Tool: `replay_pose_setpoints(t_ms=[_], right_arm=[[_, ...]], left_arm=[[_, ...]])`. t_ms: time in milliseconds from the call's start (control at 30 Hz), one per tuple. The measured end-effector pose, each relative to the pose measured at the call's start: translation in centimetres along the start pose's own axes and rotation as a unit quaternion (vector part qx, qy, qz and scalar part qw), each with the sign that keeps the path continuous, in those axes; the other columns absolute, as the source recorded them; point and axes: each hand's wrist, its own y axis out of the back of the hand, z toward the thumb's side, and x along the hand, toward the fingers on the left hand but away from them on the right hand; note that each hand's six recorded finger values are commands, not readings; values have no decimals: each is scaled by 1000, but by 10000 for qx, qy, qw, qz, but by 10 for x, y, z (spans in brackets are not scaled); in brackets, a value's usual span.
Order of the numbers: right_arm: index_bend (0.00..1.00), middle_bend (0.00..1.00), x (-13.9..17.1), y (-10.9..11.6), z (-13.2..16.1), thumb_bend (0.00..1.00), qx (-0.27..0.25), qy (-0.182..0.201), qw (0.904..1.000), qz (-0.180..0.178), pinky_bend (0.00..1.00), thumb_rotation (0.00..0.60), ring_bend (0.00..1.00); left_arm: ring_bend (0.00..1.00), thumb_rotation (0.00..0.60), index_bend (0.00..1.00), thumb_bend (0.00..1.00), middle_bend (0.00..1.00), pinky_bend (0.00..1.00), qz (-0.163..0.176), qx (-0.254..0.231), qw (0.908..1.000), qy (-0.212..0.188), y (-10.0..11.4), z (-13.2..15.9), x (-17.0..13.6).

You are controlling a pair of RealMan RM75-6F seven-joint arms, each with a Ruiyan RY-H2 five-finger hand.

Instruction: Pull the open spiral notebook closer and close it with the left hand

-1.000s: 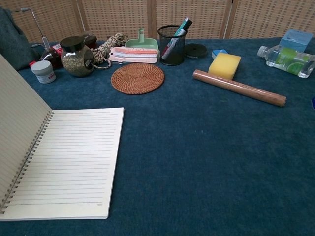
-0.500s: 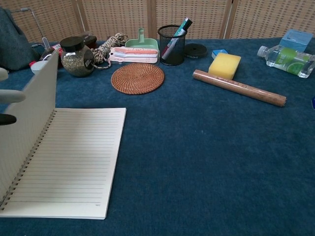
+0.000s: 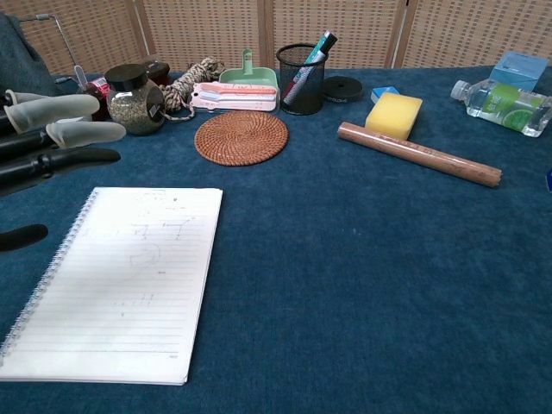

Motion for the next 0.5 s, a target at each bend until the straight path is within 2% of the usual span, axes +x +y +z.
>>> replay_pose_setpoints(t_ms=[133, 233, 367, 500], right_arm=[[0, 0, 0, 1, -1, 0, -18, -1, 10000, -20, 0, 600, 0], [0, 0, 0, 2, 0, 0, -29, 14, 10000, -38, 0, 600, 0], [0, 0, -1, 6, 0, 0, -23, 24, 9998, -171, 0, 600, 0], [0, 0, -3, 13, -2, 0, 63, -18, 9989, -465, 0, 600, 0]], left_arm=[[0, 600, 35, 295, 0, 100, -240, -319, 9973, 620, 0, -7, -6], [0, 600, 21, 280, 0, 61, -490, -664, 9883, 1285, 3, -14, -20], [0, 600, 16, 269, 0, 11, -879, -1110, 9641, 2248, 5, -24, -53], [0, 600, 8, 269, 0, 0, -1043, -1390, 9395, 2951, 13, -31, -82]])
